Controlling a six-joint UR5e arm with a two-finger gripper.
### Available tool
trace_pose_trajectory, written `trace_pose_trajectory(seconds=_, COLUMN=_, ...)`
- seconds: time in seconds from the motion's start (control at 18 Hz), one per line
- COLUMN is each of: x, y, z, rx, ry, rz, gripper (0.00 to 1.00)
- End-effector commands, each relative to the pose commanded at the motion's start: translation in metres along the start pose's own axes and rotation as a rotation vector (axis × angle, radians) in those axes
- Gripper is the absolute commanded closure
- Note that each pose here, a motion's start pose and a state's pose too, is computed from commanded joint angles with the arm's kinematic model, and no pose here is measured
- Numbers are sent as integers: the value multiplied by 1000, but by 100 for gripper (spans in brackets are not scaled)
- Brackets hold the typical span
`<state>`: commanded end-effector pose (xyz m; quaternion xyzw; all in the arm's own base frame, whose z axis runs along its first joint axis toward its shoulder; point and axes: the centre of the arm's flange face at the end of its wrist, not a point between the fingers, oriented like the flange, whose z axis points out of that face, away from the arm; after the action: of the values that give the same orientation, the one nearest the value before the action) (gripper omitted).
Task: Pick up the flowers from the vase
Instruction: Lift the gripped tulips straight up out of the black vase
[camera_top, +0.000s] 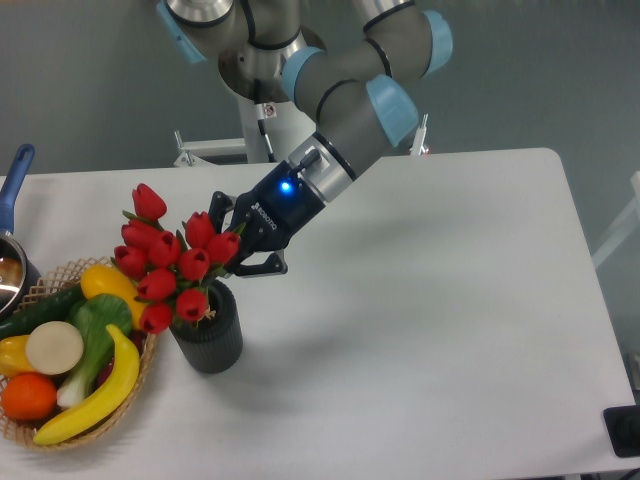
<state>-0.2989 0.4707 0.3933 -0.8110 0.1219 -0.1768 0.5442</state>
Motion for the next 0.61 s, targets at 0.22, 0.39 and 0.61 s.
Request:
trace_pose_trajectory(seconds=0.22, x=3, y=-9, z=-10, rx=13, ry=-15, rz=-21, gripper=100)
trace_pose_trajectory(seconds=0.39, x=7, y=-20, z=-22, rx=50, ry=-18, rz=-47, gripper=100)
trace_pose_trajectory(seconds=0.61, x=10, y=-24, z=-28, rx=55, ry=-27, rz=-78, gripper=100)
